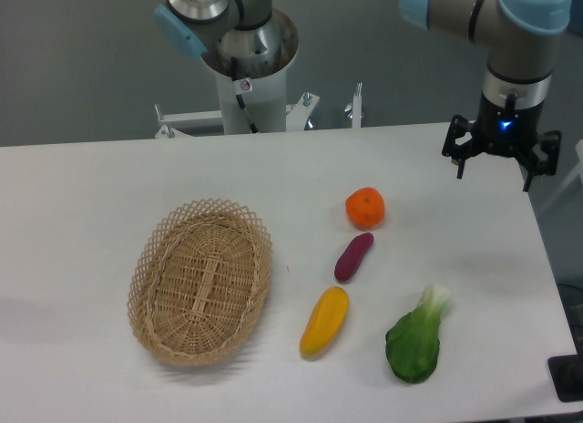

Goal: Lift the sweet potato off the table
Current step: 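Move the open gripper down toward the purple sweet potato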

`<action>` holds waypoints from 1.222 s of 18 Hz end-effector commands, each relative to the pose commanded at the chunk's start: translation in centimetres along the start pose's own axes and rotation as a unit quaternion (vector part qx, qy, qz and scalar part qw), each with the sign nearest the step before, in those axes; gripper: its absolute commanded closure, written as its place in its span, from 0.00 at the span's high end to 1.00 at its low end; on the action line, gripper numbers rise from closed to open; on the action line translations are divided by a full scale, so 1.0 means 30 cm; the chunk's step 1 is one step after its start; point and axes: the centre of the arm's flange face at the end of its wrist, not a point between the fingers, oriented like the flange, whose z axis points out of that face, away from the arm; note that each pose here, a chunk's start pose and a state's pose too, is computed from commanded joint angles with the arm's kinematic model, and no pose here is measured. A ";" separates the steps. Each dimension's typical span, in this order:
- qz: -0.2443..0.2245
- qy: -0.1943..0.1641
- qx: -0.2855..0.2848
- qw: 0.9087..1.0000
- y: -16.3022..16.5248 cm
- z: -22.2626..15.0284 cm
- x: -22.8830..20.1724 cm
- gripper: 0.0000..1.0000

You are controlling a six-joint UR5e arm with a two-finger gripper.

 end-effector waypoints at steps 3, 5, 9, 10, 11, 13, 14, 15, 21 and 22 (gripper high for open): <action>0.001 -0.001 0.001 1.000 -0.002 0.002 0.004 1.00; 0.001 0.001 0.001 1.000 0.001 0.006 0.012 1.00; 0.000 0.006 -0.001 1.000 0.006 0.021 0.022 1.00; -0.002 0.010 -0.002 1.000 0.009 0.032 0.031 1.00; -0.002 0.014 -0.003 1.000 0.012 0.043 0.037 1.00; -0.006 0.022 -0.006 1.000 0.019 0.070 0.059 1.00; -0.006 0.023 -0.006 1.000 0.015 0.079 0.065 1.00; -0.004 0.027 -0.007 1.000 0.003 0.094 0.084 1.00; 0.006 0.030 -0.005 1.000 0.011 0.270 0.262 1.00; -0.001 0.025 -0.004 1.000 0.023 0.297 0.295 1.00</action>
